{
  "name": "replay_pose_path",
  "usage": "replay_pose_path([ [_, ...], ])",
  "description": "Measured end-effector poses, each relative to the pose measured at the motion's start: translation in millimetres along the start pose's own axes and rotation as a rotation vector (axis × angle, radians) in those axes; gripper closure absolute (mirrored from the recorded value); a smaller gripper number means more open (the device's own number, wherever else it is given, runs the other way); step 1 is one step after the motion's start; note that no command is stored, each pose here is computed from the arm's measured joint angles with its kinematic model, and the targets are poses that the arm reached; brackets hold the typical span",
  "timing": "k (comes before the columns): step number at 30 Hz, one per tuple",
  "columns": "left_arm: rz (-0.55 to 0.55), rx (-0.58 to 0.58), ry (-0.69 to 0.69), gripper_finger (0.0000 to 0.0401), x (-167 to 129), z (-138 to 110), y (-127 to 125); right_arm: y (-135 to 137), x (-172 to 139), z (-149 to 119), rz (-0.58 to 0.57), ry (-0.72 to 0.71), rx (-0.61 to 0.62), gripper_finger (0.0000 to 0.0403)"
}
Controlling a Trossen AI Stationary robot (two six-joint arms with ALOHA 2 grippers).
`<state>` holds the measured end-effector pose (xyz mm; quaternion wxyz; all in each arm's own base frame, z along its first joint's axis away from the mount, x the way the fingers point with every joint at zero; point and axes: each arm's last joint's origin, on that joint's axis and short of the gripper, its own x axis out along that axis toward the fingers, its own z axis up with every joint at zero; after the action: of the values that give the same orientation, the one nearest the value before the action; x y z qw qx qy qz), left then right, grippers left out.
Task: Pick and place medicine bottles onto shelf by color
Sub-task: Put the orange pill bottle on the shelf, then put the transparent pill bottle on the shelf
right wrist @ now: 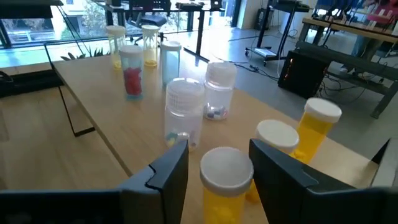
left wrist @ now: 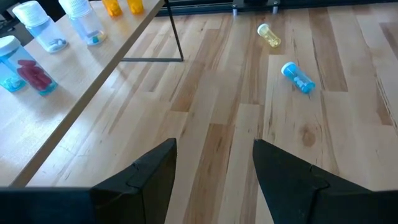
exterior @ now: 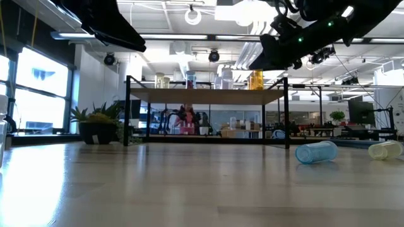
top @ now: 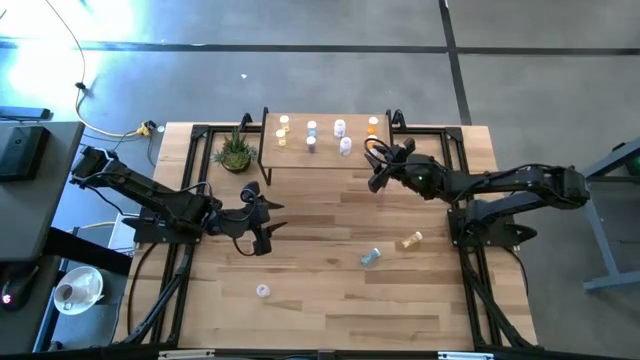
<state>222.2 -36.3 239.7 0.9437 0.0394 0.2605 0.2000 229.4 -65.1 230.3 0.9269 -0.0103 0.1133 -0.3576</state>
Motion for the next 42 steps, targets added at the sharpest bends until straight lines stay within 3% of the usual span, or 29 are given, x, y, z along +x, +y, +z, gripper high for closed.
replay_pose_path([
  [20, 0.000, 0.002, 0.003, 0.0200, 0.0, -0.2, 0.1, 1.9, 0.6, 21.5, 0.005, 0.010, -0.031, 0.0242],
  [29, 0.000, 0.001, 0.005, 0.0200, -0.1, -0.5, 0.0, 16.8, -7.4, 32.8, 0.071, 0.048, -0.065, 0.0242],
  [42, 0.000, -0.005, 0.005, 0.0200, -0.1, -0.5, 0.0, 51.0, -43.4, 36.4, 0.225, 0.300, -0.076, 0.0242],
])
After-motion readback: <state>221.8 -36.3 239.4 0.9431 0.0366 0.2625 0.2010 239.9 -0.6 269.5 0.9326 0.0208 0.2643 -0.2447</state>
